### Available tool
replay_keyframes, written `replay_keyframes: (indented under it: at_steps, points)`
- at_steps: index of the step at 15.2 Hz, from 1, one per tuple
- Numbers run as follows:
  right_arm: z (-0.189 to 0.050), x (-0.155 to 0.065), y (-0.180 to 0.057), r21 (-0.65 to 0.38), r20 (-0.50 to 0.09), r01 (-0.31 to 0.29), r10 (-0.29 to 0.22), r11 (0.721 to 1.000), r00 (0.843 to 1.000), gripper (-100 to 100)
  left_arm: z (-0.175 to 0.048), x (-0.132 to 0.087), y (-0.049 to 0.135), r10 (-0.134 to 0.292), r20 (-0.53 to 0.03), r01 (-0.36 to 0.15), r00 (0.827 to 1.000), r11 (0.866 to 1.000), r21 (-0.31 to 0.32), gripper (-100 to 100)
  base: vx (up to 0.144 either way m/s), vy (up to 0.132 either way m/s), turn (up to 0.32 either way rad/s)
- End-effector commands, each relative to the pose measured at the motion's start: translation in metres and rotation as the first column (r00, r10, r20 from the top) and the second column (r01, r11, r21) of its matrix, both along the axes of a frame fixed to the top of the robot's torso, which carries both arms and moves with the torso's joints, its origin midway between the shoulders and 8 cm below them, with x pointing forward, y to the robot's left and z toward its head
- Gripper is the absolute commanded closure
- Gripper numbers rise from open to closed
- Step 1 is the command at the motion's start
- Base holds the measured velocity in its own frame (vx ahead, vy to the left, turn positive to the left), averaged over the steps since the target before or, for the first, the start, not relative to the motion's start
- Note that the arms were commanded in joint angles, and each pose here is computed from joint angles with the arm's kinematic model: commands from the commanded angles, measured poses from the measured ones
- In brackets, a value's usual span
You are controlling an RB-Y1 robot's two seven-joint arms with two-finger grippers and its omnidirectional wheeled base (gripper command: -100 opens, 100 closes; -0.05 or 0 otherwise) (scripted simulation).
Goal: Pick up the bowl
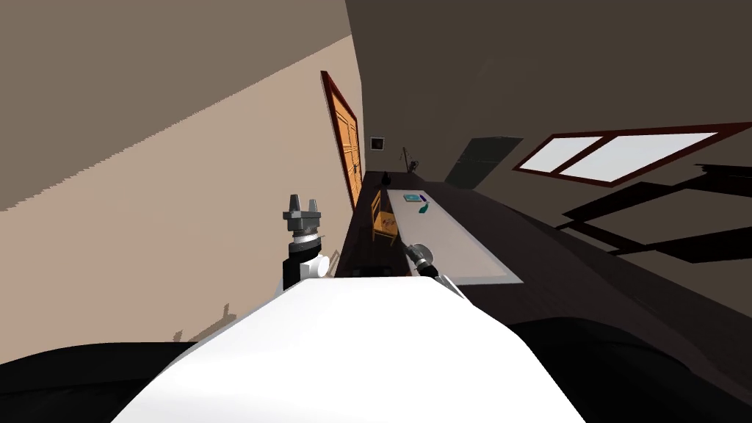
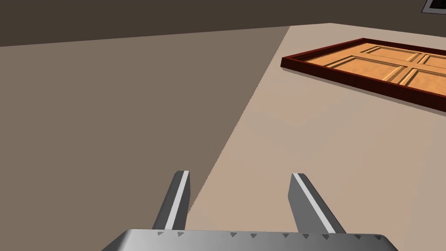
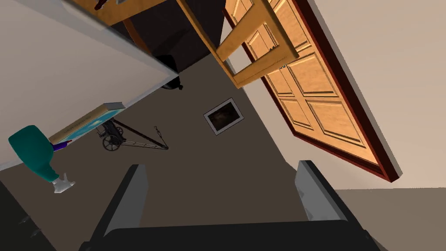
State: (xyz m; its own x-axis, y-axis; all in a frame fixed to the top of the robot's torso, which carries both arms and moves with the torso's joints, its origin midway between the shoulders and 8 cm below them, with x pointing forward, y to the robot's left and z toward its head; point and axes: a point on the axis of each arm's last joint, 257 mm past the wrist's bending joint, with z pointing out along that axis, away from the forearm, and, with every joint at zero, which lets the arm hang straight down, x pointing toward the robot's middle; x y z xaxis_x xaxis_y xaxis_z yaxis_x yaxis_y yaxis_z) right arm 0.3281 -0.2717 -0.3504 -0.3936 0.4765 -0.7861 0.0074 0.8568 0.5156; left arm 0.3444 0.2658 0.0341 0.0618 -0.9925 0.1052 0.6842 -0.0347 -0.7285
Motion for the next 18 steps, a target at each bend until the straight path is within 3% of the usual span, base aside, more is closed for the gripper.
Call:
replay_keyframes:
  at_steps: [1, 2, 3, 4, 5, 6, 7, 8, 9, 10, 11, 12, 13, 14, 15, 16, 17, 18]
  points:
    - [-0.030, -0.019, -0.014, -0.107, -0.080, -0.029, 0.020, 0.994, 0.997, -100, 0.000, 0.000, 0.000, 0.000, 0.000, 0.000, 1.000, 1.000, 0.000, 0, 0.097, 0.013, 0.078]
    - [-0.030, -0.019, -0.014, -0.108, -0.080, -0.029, 0.021, 0.994, 0.997, -100, 0.000, 0.000, 0.000, 0.000, 0.000, 0.000, 1.000, 1.000, 0.000, 0, 0.090, 0.016, 0.053]
    - [-0.052, -0.035, -0.024, -0.179, -0.138, -0.055, 0.030, 0.982, 0.990, -100, 0.000, 0.000, 0.000, 0.000, 0.000, 0.000, 1.000, 1.000, 0.000, 0, 0.089, 0.021, 0.057]
    - [-0.052, -0.035, -0.024, -0.182, -0.137, -0.056, 0.031, 0.982, 0.990, -100, 0.000, 0.000, 0.000, 0.000, 0.000, 0.000, 1.000, 1.000, 0.000, 0, 0.085, 0.021, 0.052]
    - [-0.072, -0.053, -0.035, -0.250, -0.195, -0.086, 0.037, 0.964, 0.980, -100, 0.000, 0.000, 0.000, 0.000, 0.000, 0.000, 1.000, 1.000, 0.000, 0, 0.090, 0.015, 0.061]
    - [-0.072, -0.053, -0.035, -0.253, -0.194, -0.088, 0.039, 0.963, 0.980, -100, 0.000, 0.000, 0.000, 0.000, 0.000, 0.000, 1.000, 1.000, 0.000, 0, 0.087, 0.014, 0.055]
    - [-0.091, -0.071, -0.048, -0.314, -0.250, -0.121, 0.041, 0.942, 0.967, -100, 0.000, 0.000, 0.000, 0.000, 0.000, 0.000, 1.000, 1.000, 0.000, 0, 0.095, 0.014, 0.062]
    - [-0.091, -0.071, -0.048, -0.320, -0.249, -0.125, 0.044, 0.939, 0.967, -100, 0.000, 0.000, 0.000, 0.000, 0.000, 0.000, 1.000, 1.000, 0.000, 0, 0.091, 0.008, 0.049]
    - [-0.108, -0.089, -0.061, -0.378, -0.303, -0.163, 0.044, 0.911, 0.952, -100, 0.000, 0.000, 0.000, 0.000, 0.000, 0.000, 1.000, 1.000, 0.000, 0, 0.087, 0.014, 0.065]
    - [-0.108, -0.089, -0.061, -0.382, -0.303, -0.166, 0.046, 0.909, 0.952, -100, 0.000, 0.000, 0.000, 0.000, 0.000, 0.000, 1.000, 1.000, 0.000, 0, 0.081, 0.016, 0.046]
    - [-0.123, -0.108, -0.074, -0.436, -0.353, -0.210, 0.049, 0.875, 0.934, -100, 0.000, 0.000, 0.000, 0.000, 0.000, 0.000, 1.000, 1.000, 0.000, 0, 0.096, 0.016, 0.059]
    - [-0.124, -0.108, -0.074, -0.438, -0.354, -0.209, 0.046, 0.874, 0.934, -100, 0.000, 0.000, 0.000, 0.000, 0.000, 0.000, 1.000, 1.000, 0.000, 0, 0.091, 0.018, 0.056]
    - [-0.137, -0.128, -0.088, -0.487, -0.402, -0.254, 0.044, 0.835, 0.914, -100, 0.000, 0.000, 0.000, 0.000, 0.000, 0.000, 1.000, 1.000, 0.000, 0, 0.091, 0.028, 0.080]
    - [-0.137, -0.128, -0.088, -0.488, -0.402, -0.255, 0.044, 0.835, 0.914, -100, 0.000, 0.000, 0.000, 0.000, 0.000, 0.000, 1.000, 1.000, 0.000, 0, 0.085, 0.026, 0.058]
    - [-0.148, -0.147, -0.102, -0.531, -0.448, -0.302, 0.041, 0.791, 0.893, -100, 0.000, 0.000, 0.000, 0.000, 0.000, 0.000, 1.000, 1.000, 0.000, 0, 0.092, 0.027, 0.061]
    - [-0.148, -0.147, -0.102, -0.531, -0.448, -0.302, 0.041, 0.791, 0.893, -100, 0.000, 0.000, 0.000, 0.000, 0.000, 0.000, 1.000, 1.000, 0.000, 0, 0.081, 0.026, 0.045]
    - [-0.158, -0.166, -0.116, -0.568, -0.490, -0.350, 0.036, 0.745, 0.871, -100, 0.000, 0.000, 0.000, 0.000, 0.000, 0.000, 1.000, 1.000, 0.000, 0, 0.078, 0.031, 0.058]
    - [-0.158, -0.166, -0.116, -0.568, -0.490, -0.350, 0.036, 0.745, 0.871, -100, 0.000, 0.000, 0.000, 0.000, 0.000, 0.000, 1.000, 1.000, 0.000, 0, 0.078, 0.021, 0.049]
